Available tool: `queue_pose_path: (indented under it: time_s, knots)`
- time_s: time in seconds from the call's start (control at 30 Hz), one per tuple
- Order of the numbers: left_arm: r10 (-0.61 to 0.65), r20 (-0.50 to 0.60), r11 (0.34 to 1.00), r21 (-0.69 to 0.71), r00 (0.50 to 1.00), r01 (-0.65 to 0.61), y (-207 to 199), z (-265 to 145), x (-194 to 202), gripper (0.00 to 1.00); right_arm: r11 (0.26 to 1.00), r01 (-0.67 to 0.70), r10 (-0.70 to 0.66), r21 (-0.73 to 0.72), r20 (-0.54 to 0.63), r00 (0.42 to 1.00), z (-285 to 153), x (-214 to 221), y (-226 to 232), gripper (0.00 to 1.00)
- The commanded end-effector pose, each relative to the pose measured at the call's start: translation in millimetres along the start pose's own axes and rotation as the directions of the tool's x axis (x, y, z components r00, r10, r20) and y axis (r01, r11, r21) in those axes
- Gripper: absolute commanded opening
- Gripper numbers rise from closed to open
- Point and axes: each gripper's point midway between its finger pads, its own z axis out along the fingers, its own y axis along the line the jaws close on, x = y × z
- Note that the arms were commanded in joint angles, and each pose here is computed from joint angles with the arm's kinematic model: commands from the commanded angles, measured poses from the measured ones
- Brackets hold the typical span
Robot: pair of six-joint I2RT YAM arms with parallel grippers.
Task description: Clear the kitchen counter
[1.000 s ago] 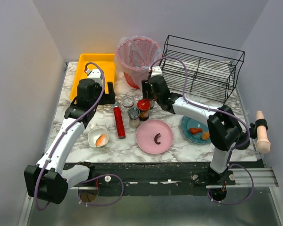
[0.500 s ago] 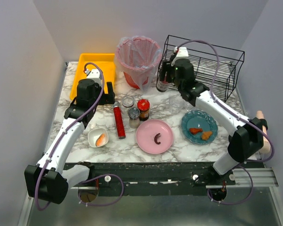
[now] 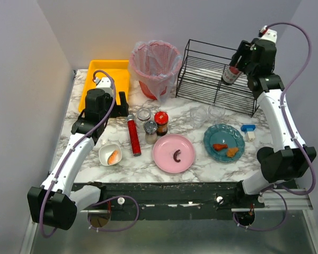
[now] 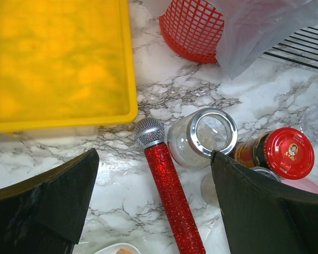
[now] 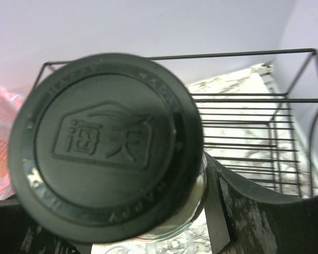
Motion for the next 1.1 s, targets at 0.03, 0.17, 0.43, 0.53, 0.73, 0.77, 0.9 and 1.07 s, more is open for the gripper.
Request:
queue_pose_path:
  time_s: [0.03, 0.17, 0.43, 0.53, 0.73, 0.77, 0.9, 1.07]
  knots:
    - [-0.009, 0.02, 1.0, 0.022, 1.0, 0.009, -2, -5, -3, 0.99, 0.995, -0.026, 0.019, 0.096, 0.068, 0.998, 7, -37, -39, 0.01]
    - [-0.008, 0.022, 1.0, 0.02, 1.0, 0.007, -2, -6, -3, 0.99, 0.977, -0.023, 0.014, 0.21, 0.044, 0.999, 15, -30, -74, 0.01]
    - [-0.012, 0.004, 1.0, 0.025, 1.0, 0.012, -2, -1, 0, 0.99, 0.939, -0.051, 0.049, 0.341, 0.013, 0.999, 21, -12, -129, 0.01]
    - [-0.013, 0.004, 1.0, 0.025, 1.0, 0.013, -1, 0, 0, 0.99, 0.924, -0.045, 0.046, 0.38, 0.008, 0.999, 26, -6, -143, 0.01]
    - [-0.013, 0.001, 1.0, 0.014, 1.0, 0.013, 2, 0, 1, 0.99, 0.912, -0.046, 0.054, 0.407, -0.008, 0.999, 36, 6, -160, 0.01]
    - [-0.013, 0.004, 1.0, 0.016, 1.0, 0.013, 1, -1, 0, 0.99, 0.912, -0.045, 0.053, 0.408, -0.008, 0.999, 37, 7, -162, 0.01]
    - [-0.014, -0.001, 1.0, 0.02, 1.0, 0.014, 0, 1, 1, 0.99, 0.92, -0.029, 0.043, 0.391, -0.027, 0.999, 46, 12, -162, 0.04]
    - [-0.015, -0.004, 1.0, 0.023, 1.0, 0.015, 0, 1, 2, 0.99, 0.925, -0.012, 0.036, 0.379, -0.055, 0.998, 54, 22, -161, 0.35]
